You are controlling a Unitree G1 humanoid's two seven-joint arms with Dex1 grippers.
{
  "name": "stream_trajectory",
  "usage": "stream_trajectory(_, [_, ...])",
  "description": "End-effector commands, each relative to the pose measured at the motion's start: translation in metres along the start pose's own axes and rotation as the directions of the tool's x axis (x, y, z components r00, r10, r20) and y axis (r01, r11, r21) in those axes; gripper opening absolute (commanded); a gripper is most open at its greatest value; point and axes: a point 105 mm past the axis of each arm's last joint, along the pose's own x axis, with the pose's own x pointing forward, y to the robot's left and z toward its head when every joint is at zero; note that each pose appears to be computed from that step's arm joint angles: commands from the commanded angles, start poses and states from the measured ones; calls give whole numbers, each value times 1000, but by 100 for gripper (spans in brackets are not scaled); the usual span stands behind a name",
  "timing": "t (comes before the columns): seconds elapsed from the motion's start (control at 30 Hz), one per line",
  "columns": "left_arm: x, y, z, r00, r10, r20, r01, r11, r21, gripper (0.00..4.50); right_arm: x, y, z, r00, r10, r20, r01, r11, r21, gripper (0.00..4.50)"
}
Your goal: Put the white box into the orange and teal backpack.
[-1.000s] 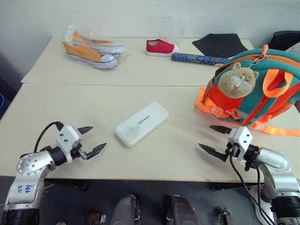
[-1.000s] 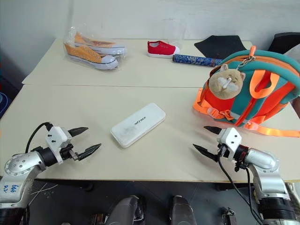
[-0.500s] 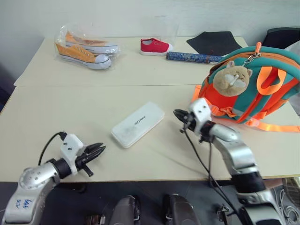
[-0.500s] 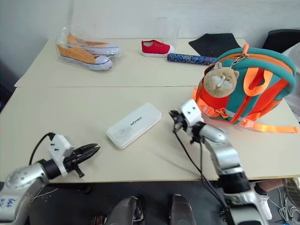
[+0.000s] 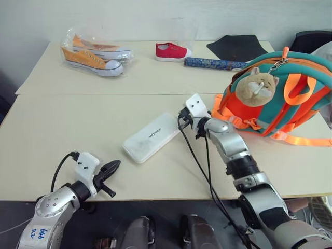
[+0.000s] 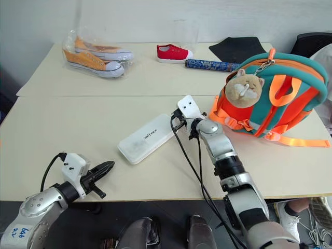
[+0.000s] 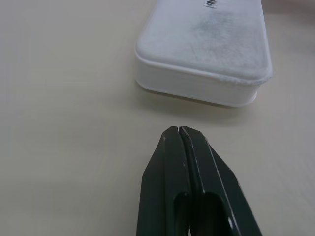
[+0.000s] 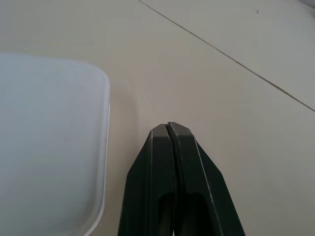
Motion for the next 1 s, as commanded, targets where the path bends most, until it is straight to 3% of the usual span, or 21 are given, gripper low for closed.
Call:
stream_trajectory(0.03, [6,-3,5,1000,-3,18,3,1000,23,3,7,7,15,996,80,37,-80,997,-14,0])
stream_trajectory(0.33, [25,0,2,998,-56,-11,57,996,71,3,-15,34,11,929,368,48,-367,930,-25,0])
stream_trajectory(0.53, [40,2,16,991,-135,13,133,986,104,3,-49,47,-7,895,447,-8,-447,895,-10,0])
stream_trajectory(0.73, [49,-5,12,966,-254,-51,259,954,150,3,-92,41,-29,920,384,-74,-383,923,31,0])
stream_trajectory(1.0, [22,24,-5,987,-125,-101,135,986,94,3,-102,28,-33,955,286,-77,-282,958,50,0])
